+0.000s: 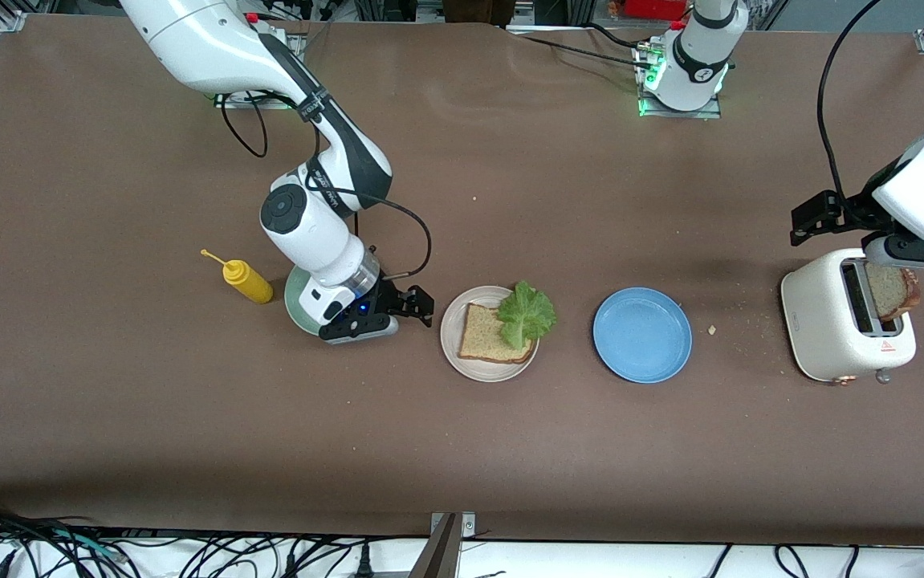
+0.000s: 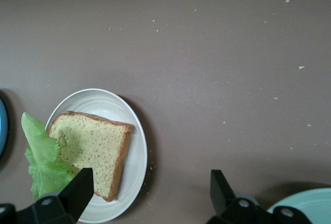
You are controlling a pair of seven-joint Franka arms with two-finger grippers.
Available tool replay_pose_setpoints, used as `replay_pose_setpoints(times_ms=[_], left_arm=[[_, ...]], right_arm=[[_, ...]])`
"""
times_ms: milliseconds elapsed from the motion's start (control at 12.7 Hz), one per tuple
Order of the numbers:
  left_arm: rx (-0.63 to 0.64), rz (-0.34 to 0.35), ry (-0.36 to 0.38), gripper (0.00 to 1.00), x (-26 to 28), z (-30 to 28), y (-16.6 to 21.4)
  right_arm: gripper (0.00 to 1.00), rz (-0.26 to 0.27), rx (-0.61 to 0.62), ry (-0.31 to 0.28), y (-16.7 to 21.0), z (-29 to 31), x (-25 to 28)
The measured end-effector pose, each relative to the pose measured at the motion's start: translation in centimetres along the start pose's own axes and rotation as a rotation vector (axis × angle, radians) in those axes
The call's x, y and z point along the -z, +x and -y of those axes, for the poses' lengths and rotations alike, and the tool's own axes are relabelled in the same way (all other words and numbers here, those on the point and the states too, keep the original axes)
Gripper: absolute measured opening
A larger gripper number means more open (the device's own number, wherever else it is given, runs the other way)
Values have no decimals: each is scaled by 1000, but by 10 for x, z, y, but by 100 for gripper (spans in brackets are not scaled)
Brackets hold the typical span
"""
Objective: Make sandwich in beige plate with both arms
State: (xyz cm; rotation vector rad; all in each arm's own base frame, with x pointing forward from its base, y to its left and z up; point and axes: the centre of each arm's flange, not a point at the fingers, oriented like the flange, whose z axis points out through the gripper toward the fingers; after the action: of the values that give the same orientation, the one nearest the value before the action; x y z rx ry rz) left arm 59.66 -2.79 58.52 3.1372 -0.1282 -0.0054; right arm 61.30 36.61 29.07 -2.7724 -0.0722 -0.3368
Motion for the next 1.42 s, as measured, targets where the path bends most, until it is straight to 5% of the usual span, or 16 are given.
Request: replay_pose_setpoints(times_ms=[788, 1183, 1419], left_arm=[[142, 21, 77, 100, -23, 114, -1], [153, 59, 74, 100, -64, 186, -1], [145, 81, 57, 100, -117, 236, 2]], right_arm=[[100, 216, -19, -113, 24, -68, 87], [100, 269, -26, -199, 31, -99, 153], [100, 258, -33, -240, 35, -114, 191]])
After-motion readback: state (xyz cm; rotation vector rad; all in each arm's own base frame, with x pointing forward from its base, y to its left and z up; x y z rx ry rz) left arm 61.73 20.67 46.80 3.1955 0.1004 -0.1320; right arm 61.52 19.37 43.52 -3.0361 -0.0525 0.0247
